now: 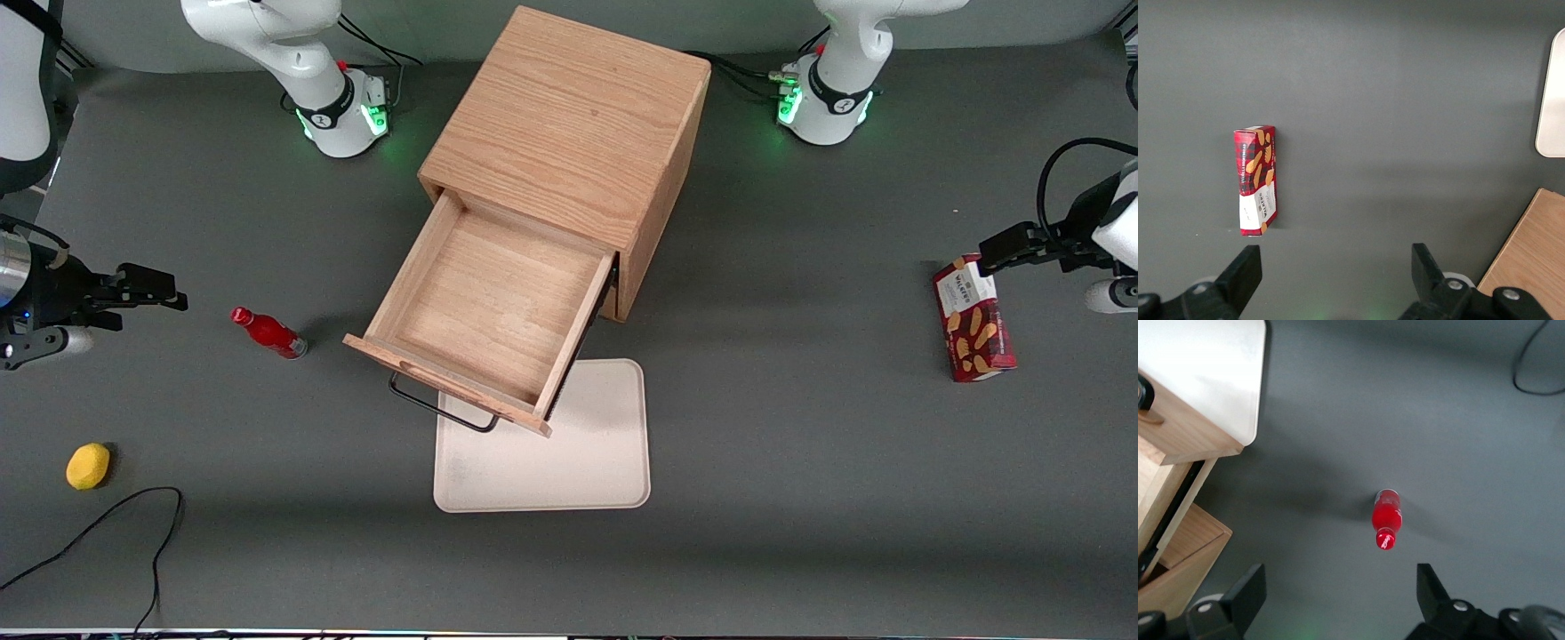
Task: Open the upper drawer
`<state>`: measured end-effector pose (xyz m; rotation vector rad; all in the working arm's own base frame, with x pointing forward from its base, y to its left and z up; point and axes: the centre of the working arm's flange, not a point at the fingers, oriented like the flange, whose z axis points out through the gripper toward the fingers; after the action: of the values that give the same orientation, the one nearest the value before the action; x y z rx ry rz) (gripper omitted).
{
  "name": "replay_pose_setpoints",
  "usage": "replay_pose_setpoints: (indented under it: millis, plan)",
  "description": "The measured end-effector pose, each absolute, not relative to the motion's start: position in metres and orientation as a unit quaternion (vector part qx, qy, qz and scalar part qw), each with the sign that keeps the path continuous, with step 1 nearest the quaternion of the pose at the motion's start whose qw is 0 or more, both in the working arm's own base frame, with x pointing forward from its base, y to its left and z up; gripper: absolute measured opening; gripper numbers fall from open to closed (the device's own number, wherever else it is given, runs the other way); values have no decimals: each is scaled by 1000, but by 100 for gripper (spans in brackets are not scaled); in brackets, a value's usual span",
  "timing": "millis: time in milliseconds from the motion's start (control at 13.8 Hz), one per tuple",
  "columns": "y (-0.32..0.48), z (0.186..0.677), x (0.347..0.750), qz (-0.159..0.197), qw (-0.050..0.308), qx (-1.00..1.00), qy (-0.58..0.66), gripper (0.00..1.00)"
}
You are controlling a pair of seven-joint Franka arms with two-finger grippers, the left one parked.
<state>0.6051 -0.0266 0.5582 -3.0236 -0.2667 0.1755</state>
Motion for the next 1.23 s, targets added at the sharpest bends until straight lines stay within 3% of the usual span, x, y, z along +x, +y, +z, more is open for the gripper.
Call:
replay_pose_setpoints:
  millis: [433,794,1011,1227]
  plan:
    - [-43,562,591,62,50,-996,-46,100]
    - [-50,577,558,64,17,-997,-46,100]
    - [-4,578,555,66,-20,-997,-42,100]
    - [36,581,555,60,-26,-996,-52,100]
